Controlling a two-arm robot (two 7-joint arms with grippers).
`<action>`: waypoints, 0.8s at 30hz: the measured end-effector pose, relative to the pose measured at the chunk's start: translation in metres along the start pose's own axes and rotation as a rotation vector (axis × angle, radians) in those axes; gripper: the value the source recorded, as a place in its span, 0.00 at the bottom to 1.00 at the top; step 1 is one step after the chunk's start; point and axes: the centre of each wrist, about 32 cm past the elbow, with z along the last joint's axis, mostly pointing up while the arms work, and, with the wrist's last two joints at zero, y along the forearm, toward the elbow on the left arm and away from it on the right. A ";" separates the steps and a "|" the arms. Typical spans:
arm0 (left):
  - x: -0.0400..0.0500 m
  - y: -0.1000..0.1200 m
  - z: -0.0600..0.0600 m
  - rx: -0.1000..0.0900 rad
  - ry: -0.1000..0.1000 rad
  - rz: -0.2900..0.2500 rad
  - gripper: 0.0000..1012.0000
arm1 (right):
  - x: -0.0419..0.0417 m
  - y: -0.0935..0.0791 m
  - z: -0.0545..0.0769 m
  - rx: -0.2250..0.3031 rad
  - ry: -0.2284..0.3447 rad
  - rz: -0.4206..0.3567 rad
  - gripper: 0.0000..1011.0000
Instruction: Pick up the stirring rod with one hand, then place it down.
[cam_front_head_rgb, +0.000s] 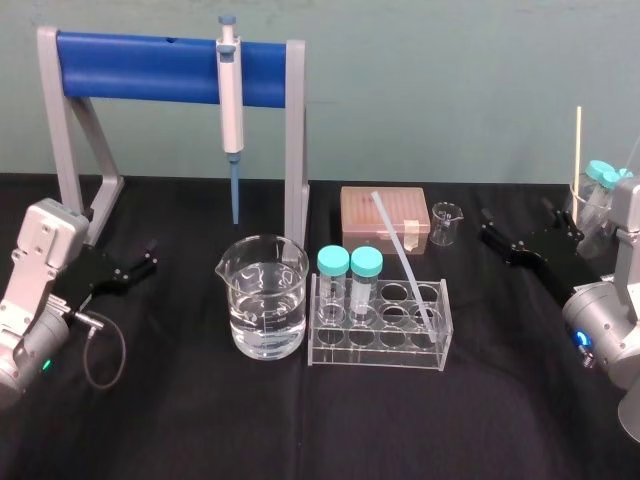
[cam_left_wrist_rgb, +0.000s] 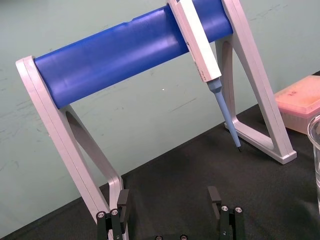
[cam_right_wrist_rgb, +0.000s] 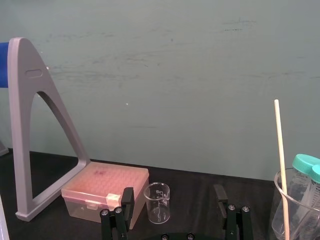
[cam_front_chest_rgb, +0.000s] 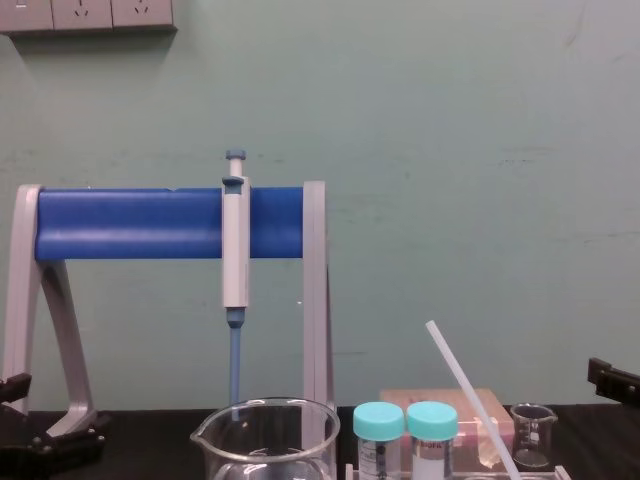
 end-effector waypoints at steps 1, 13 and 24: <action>0.0000 0.000 0.000 0.000 0.000 0.000 0.99 | 0.0000 0.000 0.000 0.000 0.000 0.000 0.99; 0.0000 0.000 0.000 0.000 0.000 0.000 0.99 | -0.0001 0.000 0.001 0.005 0.001 0.002 0.99; 0.0000 0.000 0.000 0.000 0.000 0.000 0.99 | 0.0001 0.000 0.001 0.006 0.001 0.002 0.99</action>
